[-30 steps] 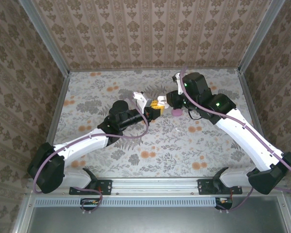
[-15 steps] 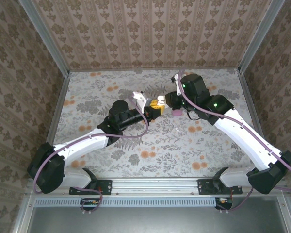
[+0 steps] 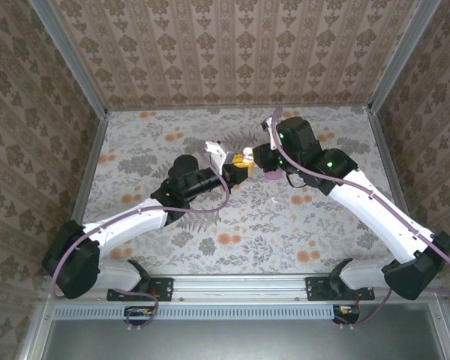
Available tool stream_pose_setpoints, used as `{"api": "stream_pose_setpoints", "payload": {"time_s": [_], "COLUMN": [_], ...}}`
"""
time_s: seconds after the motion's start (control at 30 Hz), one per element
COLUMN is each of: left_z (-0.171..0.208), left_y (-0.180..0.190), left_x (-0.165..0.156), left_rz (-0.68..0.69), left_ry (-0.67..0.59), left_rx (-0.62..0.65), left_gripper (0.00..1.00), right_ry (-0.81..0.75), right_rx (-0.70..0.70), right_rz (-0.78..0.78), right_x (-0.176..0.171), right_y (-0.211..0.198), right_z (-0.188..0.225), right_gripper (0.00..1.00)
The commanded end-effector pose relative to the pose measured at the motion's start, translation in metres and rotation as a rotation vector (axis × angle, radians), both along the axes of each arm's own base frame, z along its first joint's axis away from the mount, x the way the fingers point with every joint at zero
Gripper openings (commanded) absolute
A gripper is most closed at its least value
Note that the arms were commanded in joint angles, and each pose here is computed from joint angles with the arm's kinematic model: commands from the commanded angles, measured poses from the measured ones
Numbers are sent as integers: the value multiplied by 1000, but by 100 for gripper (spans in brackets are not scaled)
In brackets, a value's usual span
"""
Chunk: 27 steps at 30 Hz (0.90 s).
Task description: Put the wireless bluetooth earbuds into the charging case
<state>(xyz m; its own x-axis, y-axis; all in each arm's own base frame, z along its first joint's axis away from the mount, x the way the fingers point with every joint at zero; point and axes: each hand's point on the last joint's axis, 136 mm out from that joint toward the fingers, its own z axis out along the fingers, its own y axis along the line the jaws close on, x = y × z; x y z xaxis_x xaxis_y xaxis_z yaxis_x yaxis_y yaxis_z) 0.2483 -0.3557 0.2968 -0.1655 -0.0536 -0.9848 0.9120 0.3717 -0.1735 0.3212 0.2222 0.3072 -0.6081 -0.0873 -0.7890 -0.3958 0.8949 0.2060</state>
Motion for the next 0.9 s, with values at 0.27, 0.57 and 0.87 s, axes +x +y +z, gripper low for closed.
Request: {"api": "stream_pose_setpoints", "payload": {"time_s": [0.27, 0.57, 0.87], "left_z": [50, 52, 52], "left_y": [5, 5, 5], "left_x": [-5, -6, -6], "left_rz": [7, 7, 7], "left_ry": [-76, -82, -81], "left_rx": [-111, -118, -118], "left_gripper": [20, 19, 20], "right_ry": [-10, 6, 2], "right_rx": [26, 43, 53], "right_rz": [78, 117, 128], "right_x": [-15, -21, -24], "right_y": [7, 12, 12], "right_z": [1, 1, 4], "right_gripper": [28, 32, 36]}}
